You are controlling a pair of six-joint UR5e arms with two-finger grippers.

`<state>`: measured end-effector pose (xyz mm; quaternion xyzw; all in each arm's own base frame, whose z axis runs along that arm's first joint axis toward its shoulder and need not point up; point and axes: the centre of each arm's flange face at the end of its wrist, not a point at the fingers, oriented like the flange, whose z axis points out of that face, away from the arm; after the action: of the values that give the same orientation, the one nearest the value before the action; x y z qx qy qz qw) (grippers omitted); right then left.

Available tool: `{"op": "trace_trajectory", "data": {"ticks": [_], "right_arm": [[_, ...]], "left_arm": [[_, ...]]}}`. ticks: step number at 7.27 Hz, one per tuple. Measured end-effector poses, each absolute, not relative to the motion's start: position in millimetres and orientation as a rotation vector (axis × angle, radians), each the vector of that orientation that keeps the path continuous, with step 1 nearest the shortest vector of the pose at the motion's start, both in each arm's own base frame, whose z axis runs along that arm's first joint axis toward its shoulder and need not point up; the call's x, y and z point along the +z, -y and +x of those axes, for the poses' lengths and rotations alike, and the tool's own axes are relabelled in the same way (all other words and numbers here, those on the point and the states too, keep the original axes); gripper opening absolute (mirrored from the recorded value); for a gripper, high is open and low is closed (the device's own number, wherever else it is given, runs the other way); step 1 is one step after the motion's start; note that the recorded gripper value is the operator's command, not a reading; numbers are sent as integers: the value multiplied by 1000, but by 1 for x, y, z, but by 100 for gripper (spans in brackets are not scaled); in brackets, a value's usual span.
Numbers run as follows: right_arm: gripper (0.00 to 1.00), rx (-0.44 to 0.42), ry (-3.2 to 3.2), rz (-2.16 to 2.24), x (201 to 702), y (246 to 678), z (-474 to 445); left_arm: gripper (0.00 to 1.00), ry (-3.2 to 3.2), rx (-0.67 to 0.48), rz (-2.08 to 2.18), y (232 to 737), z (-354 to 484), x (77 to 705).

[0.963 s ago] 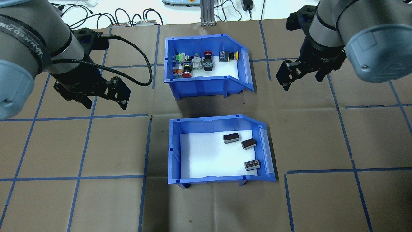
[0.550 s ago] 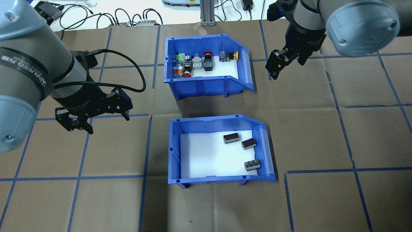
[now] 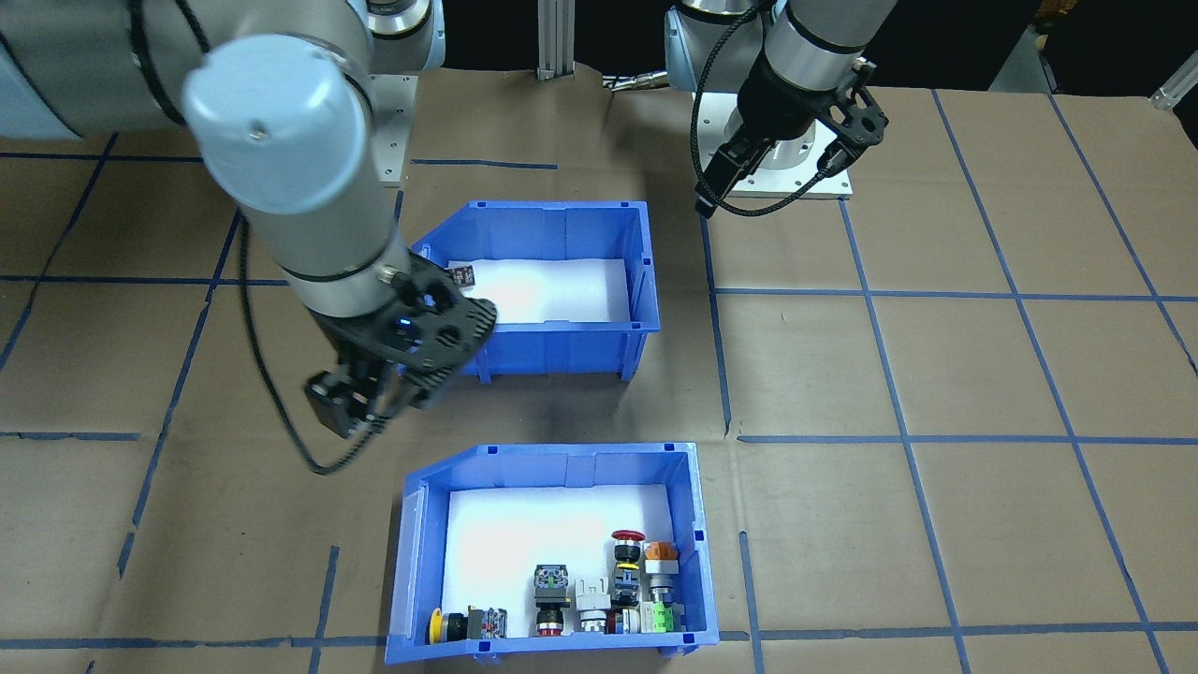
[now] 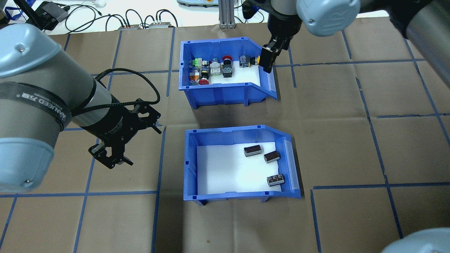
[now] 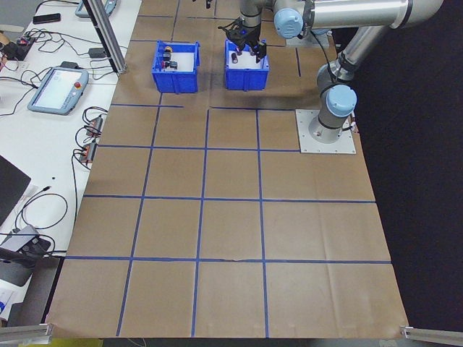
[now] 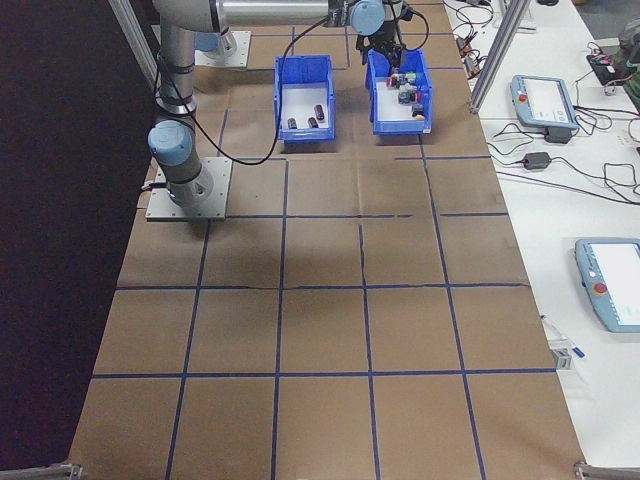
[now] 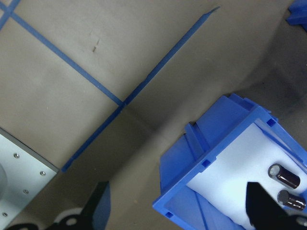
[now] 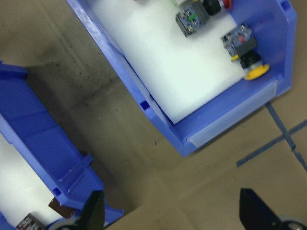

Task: Place battery box in front

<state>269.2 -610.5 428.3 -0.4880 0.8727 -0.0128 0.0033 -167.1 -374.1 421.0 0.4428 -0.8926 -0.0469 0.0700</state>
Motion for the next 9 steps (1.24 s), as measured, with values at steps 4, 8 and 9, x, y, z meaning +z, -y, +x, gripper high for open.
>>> {"op": "trace_trajectory", "data": {"ticks": [4,8,9], "right_arm": [[100,-48,-2431,-1983,392,636,386],[100,25,-2231,-2202,352,621,437],[100,56,-2200,-2225,339,620,440]], "left_arm": [[99,2466,-114,1662,320,-252,370],[99,2296,-196,1964,286,-291,338],[99,2257,-193,2000,286,-297,330]]}}
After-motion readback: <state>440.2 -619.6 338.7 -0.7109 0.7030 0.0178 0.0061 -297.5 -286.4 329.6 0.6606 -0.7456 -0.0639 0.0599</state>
